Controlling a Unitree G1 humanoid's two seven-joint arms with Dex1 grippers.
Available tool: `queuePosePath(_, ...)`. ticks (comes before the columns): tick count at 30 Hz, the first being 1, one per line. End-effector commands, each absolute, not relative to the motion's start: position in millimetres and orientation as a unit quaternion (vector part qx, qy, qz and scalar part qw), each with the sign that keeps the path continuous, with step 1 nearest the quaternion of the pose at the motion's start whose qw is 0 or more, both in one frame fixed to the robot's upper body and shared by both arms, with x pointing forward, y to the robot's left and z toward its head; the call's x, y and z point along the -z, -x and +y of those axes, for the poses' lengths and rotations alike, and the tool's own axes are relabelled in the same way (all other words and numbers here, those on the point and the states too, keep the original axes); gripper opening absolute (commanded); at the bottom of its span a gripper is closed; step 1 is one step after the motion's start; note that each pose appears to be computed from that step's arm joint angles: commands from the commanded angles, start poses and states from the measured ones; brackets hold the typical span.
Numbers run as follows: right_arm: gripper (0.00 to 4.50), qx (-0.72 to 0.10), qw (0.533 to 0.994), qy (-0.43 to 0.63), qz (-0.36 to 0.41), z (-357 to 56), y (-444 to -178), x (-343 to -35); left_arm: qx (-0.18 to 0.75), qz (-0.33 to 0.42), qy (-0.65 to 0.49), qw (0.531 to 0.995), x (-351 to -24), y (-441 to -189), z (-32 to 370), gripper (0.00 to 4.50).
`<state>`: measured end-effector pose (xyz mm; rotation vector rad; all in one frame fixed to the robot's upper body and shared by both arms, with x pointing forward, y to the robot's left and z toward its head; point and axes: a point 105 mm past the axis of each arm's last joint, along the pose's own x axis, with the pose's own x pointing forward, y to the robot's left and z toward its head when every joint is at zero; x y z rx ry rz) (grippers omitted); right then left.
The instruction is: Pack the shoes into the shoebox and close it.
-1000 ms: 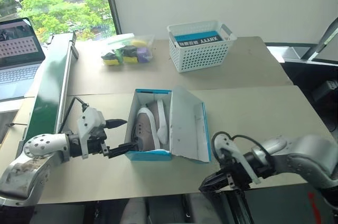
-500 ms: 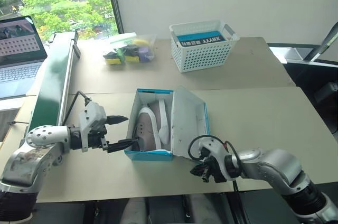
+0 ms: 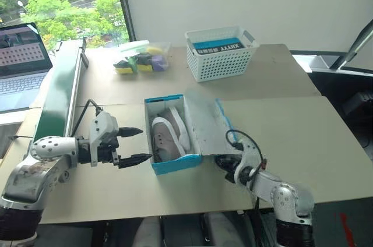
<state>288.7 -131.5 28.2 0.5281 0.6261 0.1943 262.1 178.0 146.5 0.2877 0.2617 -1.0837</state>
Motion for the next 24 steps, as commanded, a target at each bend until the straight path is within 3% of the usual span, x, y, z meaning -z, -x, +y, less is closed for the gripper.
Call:
queuePosePath(1,0.03,0.029,0.905,-0.31,0.289,-175.8,-289.1,-4.5,0.522,0.102,-0.151,0.834,-158.4,-261.9,172.8,4.5)
queuePosePath(5,0.03,-0.013,0.875,-0.413,0.252,-160.2,-291.4,-2.0,0.52,0.096,-0.152,0.835,-164.0,-265.0,172.1,4.5)
queuePosePath(9,0.03,-0.089,0.833,-0.523,0.157,-143.7,-300.0,-32.8,0.513,0.092,-0.154,0.839,-168.1,-267.6,174.0,4.5)
queuePosePath(14,0.03,-0.158,0.78,-0.605,0.009,-153.2,-315.4,-81.5,0.504,0.085,-0.158,0.845,-175.0,-266.5,172.7,4.5)
queuePosePath(20,0.03,-0.336,0.738,-0.582,-0.065,-118.4,-312.6,-151.5,0.466,0.077,-0.157,0.867,-183.3,-265.5,182.1,4.5)
queuePosePath(24,0.03,-0.469,0.732,-0.493,-0.041,-79.8,-291.5,-183.5,0.434,0.077,-0.15,0.885,-186.1,-258.5,190.7,4.5)
